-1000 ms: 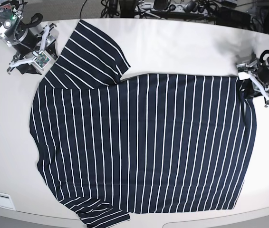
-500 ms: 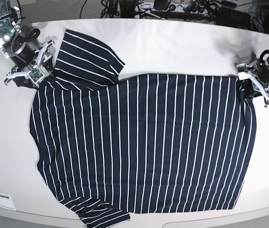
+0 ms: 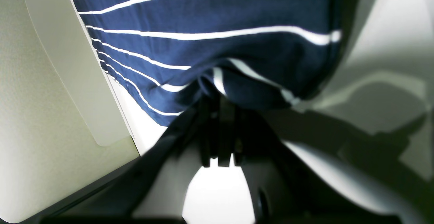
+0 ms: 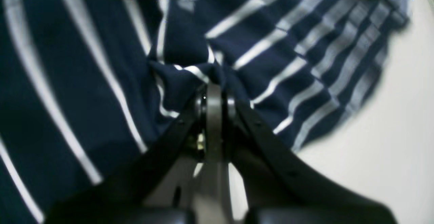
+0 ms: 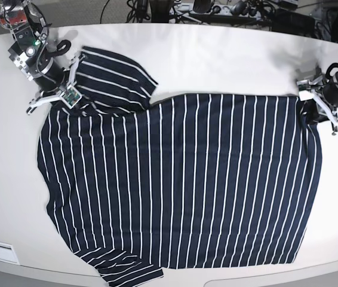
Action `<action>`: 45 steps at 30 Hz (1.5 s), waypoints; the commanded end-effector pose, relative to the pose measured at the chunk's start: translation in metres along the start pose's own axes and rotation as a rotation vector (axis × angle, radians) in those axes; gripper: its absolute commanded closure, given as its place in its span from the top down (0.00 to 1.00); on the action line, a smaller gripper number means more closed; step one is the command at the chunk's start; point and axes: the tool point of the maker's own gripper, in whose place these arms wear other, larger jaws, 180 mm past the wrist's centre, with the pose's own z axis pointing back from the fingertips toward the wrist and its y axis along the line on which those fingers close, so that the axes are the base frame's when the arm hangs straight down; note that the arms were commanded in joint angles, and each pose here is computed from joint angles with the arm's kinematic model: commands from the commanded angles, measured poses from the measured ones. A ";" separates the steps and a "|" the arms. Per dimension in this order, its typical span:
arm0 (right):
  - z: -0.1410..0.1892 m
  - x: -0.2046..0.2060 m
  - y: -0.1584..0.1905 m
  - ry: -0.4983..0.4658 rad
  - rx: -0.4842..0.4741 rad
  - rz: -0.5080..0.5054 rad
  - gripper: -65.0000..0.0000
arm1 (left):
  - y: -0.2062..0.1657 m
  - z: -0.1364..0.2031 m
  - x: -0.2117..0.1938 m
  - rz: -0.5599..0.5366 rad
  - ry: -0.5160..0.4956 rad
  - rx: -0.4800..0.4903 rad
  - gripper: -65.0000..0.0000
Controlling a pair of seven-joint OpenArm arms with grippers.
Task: Fold the T-shirt properly
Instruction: 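Lift the shoulder edge with both grippers and pull it toward the robot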
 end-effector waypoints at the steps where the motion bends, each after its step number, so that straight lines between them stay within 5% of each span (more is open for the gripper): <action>1: 0.003 -0.005 -0.012 0.020 -0.024 0.022 0.00 | -0.022 0.003 0.004 0.000 -0.020 -0.091 0.00; 17: 0.071 0.000 -0.056 0.081 -0.147 0.133 0.00 | -0.019 0.014 0.001 -0.048 -0.031 -0.106 0.00; 29: 0.113 -0.041 -0.034 0.179 0.015 -0.023 0.00 | -0.042 0.049 0.036 -0.137 -0.092 -0.205 0.00; 35: 0.131 -0.059 -0.018 0.228 0.100 -0.078 0.00 | -0.033 0.050 0.035 -0.155 -0.018 -0.175 0.00; 42: 0.144 -0.073 -0.019 0.278 0.094 -0.080 0.00 | -0.004 0.060 0.035 -0.134 0.168 -0.050 0.00; 45: 0.144 -0.073 -0.020 0.274 0.093 -0.081 0.00 | -0.005 0.068 0.052 -0.117 0.167 -0.042 0.00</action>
